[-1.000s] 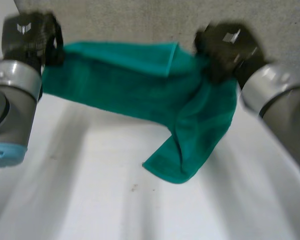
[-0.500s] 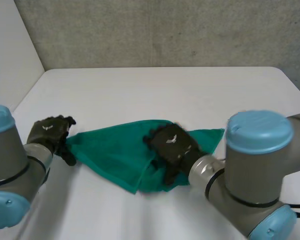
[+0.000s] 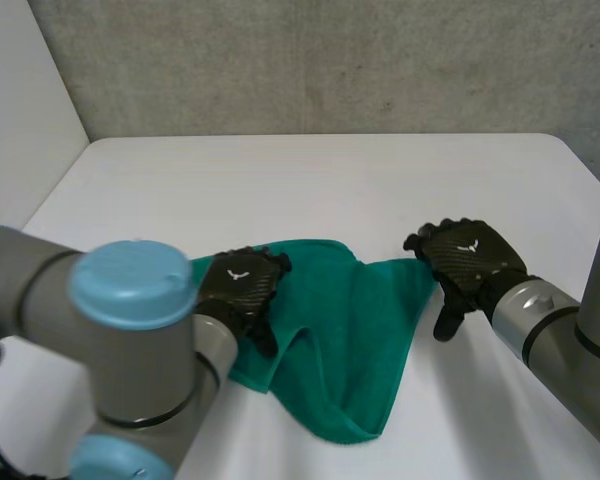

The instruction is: Fold the towel.

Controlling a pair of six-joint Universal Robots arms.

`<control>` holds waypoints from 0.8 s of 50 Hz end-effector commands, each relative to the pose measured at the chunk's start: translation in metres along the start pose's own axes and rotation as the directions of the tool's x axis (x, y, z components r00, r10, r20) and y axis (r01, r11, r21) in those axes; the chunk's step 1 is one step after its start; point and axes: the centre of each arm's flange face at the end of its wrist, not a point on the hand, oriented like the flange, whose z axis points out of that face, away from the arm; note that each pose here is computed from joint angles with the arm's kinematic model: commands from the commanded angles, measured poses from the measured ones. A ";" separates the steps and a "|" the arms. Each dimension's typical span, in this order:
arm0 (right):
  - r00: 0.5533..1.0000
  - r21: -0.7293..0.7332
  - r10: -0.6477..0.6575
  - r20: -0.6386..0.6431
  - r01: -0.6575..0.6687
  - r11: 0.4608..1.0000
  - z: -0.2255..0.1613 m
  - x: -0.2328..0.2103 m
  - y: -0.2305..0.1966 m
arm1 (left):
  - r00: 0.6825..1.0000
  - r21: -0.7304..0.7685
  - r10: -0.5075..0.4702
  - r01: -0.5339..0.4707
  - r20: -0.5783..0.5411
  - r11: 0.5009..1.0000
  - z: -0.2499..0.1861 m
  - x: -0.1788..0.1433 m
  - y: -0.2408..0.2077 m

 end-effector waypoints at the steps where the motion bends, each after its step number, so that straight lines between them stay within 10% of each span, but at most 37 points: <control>1: 1.000 -0.047 -0.019 0.010 0.020 0.999 -0.002 -0.003 0.015 | 1.000 -0.122 0.002 -0.001 0.013 0.993 0.032 0.009 0.027; 26: 0.996 -0.064 0.033 0.077 -0.028 0.998 -0.001 0.013 0.004 | 0.995 0.244 -0.022 -0.004 0.102 0.970 -0.047 -0.038 -0.106; 40: 0.912 -0.091 0.361 0.192 -0.350 0.932 0.039 0.000 0.014 | 0.993 0.435 -0.023 -0.032 0.119 0.900 -0.091 -0.045 -0.161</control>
